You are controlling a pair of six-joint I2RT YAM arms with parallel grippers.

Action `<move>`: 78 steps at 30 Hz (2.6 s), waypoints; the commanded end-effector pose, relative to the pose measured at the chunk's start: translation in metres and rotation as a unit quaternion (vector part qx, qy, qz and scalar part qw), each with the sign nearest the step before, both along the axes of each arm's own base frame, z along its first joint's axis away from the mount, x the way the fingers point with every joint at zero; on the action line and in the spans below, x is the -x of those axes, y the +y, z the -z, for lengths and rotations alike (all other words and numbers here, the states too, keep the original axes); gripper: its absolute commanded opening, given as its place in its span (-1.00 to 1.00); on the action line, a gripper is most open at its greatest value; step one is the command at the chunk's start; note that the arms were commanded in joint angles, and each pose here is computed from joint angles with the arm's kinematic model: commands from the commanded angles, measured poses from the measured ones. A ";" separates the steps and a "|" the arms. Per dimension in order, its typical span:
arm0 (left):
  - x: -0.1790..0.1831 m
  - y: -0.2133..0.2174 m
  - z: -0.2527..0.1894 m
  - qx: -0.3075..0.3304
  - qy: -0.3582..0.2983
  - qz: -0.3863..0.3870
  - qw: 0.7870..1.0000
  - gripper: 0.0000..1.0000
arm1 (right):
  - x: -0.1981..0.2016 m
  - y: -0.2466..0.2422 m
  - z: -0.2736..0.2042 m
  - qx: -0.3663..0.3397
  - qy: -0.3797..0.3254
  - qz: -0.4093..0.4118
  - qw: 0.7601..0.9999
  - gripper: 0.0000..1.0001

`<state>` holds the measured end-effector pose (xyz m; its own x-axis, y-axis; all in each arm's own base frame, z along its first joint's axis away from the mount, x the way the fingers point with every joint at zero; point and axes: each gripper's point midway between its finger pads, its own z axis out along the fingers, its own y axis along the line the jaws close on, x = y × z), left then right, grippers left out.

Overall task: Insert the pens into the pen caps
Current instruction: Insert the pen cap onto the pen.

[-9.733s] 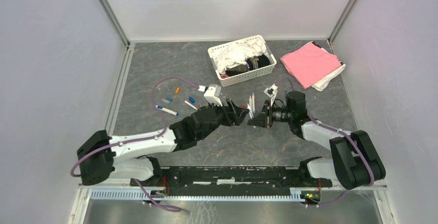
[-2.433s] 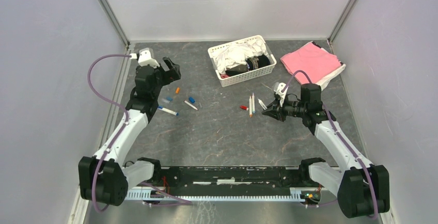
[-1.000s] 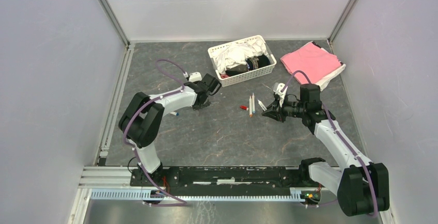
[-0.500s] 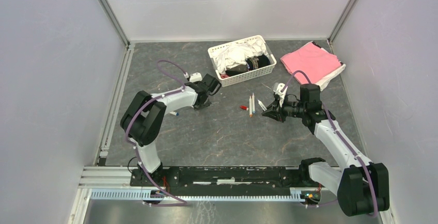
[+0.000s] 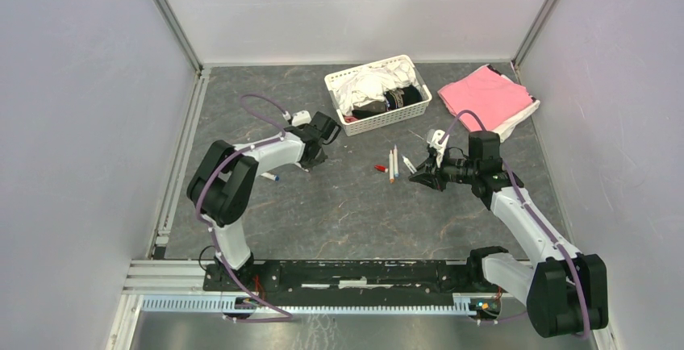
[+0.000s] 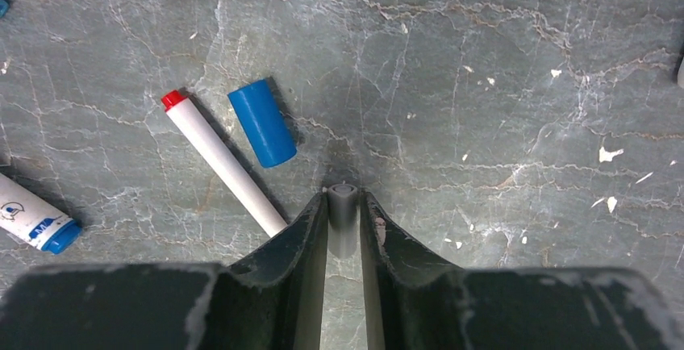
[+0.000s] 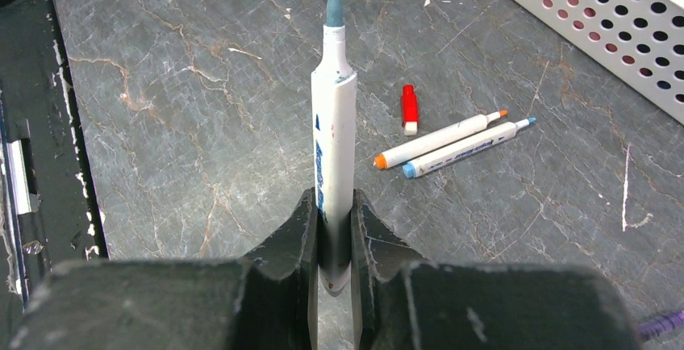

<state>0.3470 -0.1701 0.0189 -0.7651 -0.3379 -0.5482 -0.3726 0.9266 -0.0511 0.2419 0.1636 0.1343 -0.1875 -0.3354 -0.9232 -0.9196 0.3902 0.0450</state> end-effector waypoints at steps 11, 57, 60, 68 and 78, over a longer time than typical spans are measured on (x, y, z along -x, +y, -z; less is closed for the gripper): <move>0.012 0.003 0.010 0.010 0.018 0.013 1.000 -0.79 | -0.007 0.004 -0.014 -0.006 -0.022 -0.011 1.000 -0.99; 0.021 -0.089 -0.058 0.245 -0.179 0.112 0.946 -0.96 | 0.035 0.065 0.070 -0.114 0.281 0.034 0.952 -1.00; 0.027 -0.094 -0.054 0.229 -0.171 0.116 0.951 -0.96 | 0.038 0.069 0.073 -0.108 0.288 0.026 0.951 -1.00; 0.037 -0.116 -0.076 0.278 -0.203 0.148 0.927 -0.96 | 0.043 0.074 0.074 -0.105 0.291 0.014 0.951 -1.00; 0.053 -0.121 -0.149 0.363 -0.296 0.191 0.863 -0.96 | 0.047 0.084 0.019 -0.161 0.191 -0.024 0.968 -1.00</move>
